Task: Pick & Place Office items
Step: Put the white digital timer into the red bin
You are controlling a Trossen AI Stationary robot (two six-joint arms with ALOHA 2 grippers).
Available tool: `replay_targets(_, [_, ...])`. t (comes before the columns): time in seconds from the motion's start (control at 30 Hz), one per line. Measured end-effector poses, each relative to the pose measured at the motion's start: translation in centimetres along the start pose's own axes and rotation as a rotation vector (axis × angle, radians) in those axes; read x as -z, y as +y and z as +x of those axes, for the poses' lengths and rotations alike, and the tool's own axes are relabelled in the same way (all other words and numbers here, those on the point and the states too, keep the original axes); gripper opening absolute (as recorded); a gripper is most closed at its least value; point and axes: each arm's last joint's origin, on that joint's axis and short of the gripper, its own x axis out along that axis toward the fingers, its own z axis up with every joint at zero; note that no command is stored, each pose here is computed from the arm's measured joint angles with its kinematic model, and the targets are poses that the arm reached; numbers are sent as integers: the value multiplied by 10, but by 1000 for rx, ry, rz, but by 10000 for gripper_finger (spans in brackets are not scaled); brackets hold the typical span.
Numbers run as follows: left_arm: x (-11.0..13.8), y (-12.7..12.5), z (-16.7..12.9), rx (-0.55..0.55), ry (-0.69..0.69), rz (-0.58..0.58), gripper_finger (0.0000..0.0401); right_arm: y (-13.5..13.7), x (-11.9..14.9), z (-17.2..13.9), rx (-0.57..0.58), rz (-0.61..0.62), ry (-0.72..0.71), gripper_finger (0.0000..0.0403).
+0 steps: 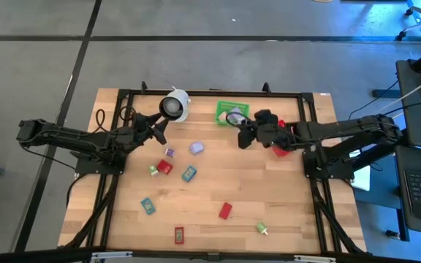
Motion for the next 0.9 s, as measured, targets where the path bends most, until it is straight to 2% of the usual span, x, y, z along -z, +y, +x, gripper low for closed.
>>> replay_targets(0.17, [-1, 2, 0, -59, -25, 92, 208, -18, -8, 12, 93, 20, 43, 155])
replay_targets(0.3, [-1, 2, 0, -63, -25, 147, 208, -35, -8, 16, 206, 47, 90, 155])
replay_targets(0.53, [-1, 1, 0, -48, -19, 150, 208, -67, -12, 22, 417, 78, 171, 155])
replay_targets(0.9, [0, 1, 0, -33, -13, 132, 208, -99, -20, 26, 568, 42, 294, 155])
